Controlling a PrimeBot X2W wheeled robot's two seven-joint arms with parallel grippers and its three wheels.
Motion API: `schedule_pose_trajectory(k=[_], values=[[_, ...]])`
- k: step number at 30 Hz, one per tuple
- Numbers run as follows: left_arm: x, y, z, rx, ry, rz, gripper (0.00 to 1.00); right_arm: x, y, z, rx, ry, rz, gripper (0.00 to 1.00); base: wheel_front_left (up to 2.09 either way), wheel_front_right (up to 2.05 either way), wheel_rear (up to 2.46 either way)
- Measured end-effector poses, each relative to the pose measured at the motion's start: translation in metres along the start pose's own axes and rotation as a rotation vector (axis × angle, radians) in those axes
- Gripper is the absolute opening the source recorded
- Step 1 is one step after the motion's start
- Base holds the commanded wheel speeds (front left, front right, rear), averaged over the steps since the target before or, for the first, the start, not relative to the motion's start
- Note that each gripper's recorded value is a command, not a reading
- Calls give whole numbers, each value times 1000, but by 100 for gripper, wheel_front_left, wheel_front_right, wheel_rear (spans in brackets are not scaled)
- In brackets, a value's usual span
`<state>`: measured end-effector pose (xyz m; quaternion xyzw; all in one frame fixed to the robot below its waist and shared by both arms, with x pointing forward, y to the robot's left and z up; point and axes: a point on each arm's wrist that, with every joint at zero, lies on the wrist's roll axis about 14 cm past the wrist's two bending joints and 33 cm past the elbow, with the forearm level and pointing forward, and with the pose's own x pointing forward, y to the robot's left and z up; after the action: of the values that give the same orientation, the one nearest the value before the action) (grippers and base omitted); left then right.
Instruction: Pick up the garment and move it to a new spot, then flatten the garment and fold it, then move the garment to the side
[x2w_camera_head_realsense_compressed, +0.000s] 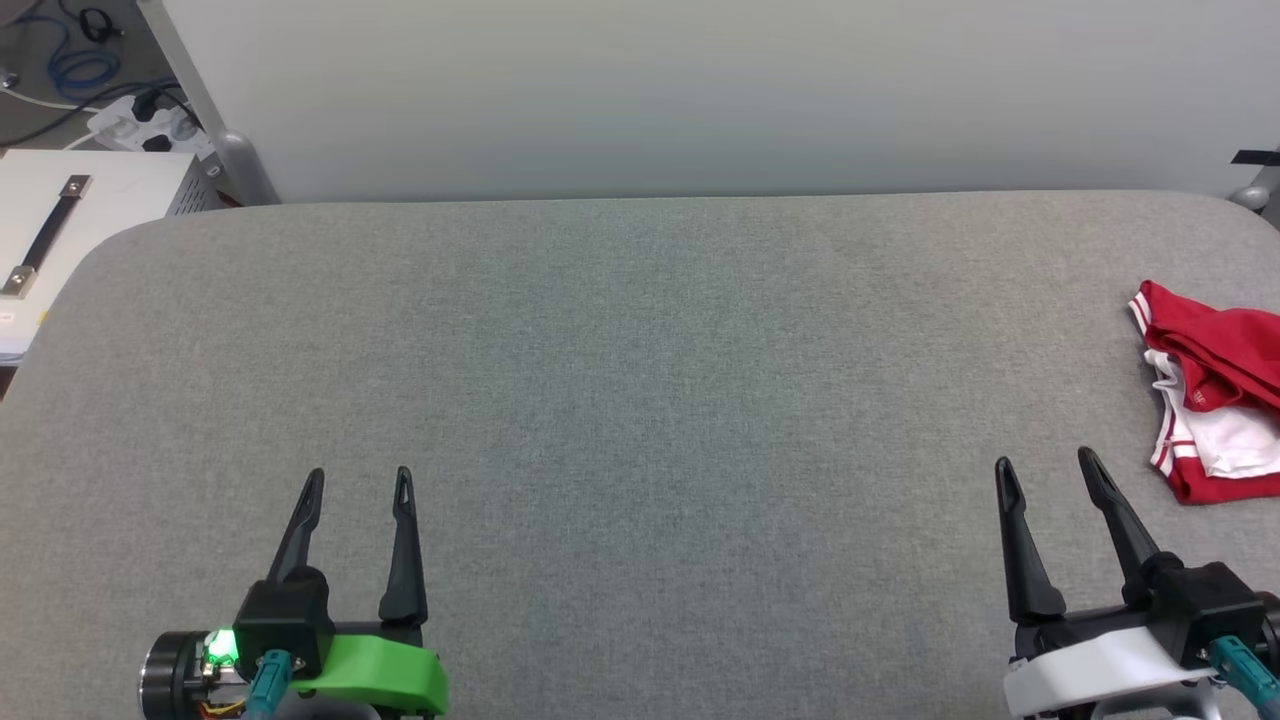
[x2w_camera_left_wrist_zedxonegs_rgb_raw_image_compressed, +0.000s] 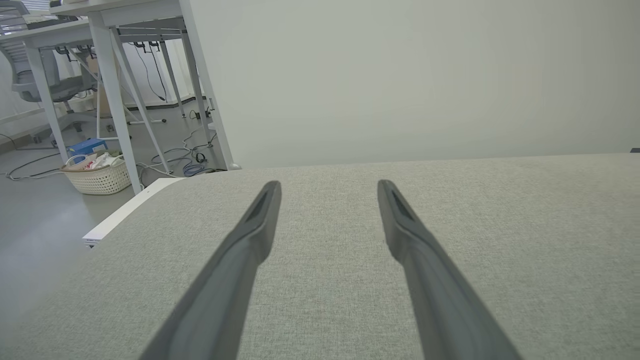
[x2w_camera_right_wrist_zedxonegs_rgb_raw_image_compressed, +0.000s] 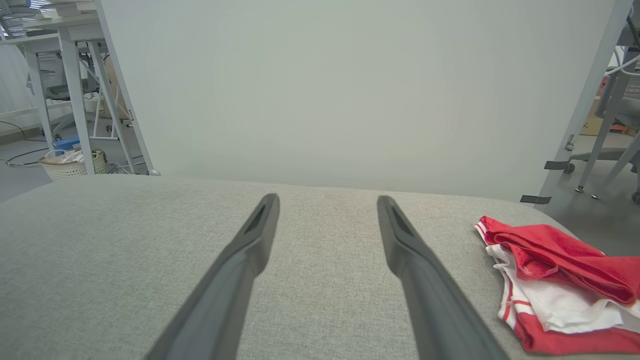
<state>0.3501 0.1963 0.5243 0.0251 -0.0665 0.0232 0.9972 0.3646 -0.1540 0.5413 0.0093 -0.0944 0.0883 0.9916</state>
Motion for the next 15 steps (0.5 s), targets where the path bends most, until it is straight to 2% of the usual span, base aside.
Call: schedule_pose_trajectory(k=[15], values=[[-5,-6,0,-23,3,-18,100,-15,6,1,43,1,-10,100,0,0,0]])
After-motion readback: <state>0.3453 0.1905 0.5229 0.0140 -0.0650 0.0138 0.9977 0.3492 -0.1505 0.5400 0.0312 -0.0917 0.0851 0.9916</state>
